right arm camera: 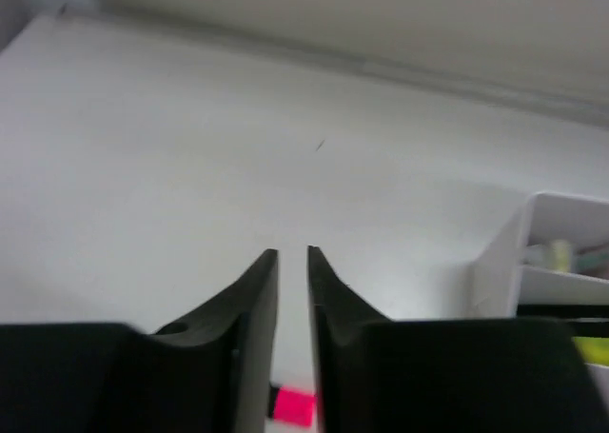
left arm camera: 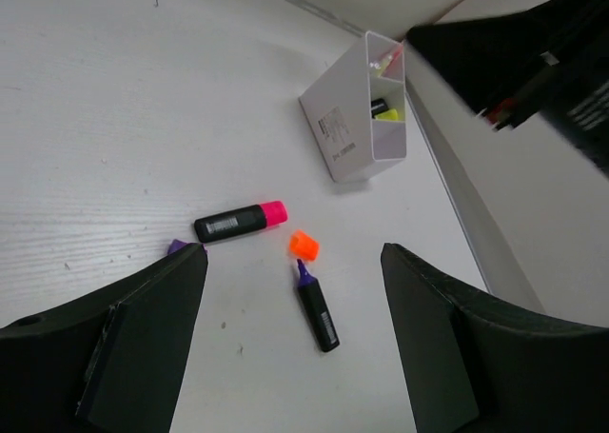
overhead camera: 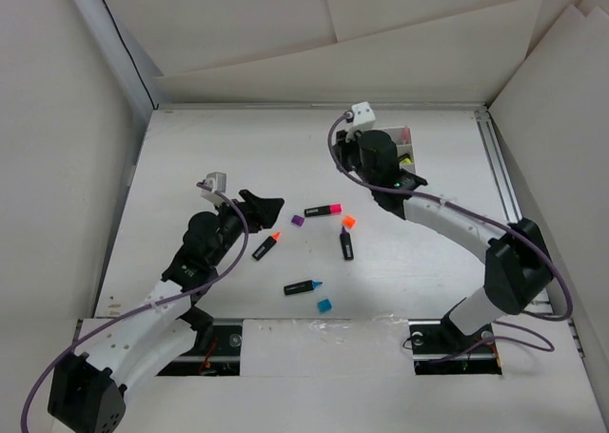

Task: Sort the stationery into containers
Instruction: Pick up the pen from the center of the board.

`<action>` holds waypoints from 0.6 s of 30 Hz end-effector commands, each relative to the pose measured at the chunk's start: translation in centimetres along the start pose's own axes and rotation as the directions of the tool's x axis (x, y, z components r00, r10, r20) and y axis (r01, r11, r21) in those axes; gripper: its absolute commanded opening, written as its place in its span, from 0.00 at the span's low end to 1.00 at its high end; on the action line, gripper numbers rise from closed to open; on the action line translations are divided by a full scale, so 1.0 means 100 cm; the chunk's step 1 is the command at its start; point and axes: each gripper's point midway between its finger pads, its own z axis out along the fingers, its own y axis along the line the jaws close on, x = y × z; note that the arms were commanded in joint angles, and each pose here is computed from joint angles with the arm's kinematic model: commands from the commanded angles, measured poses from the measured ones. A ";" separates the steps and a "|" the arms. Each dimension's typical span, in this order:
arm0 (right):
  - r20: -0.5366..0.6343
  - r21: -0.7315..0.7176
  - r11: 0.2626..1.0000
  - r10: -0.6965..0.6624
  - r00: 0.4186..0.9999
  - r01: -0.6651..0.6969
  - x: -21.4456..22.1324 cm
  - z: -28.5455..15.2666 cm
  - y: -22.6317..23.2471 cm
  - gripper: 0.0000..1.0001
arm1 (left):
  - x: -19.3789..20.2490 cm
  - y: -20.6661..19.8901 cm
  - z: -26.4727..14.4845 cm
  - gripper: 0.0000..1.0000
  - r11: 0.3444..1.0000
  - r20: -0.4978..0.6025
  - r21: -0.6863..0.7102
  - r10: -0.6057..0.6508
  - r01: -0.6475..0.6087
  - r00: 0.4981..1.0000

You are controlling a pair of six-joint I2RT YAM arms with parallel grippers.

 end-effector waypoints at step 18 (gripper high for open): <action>-0.643 -0.336 0.923 -0.371 0.669 0.189 0.187 -0.010 0.051 0.70 | -0.034 -0.005 -0.020 0.72 1.000 0.146 -0.009 0.010 -0.009 0.989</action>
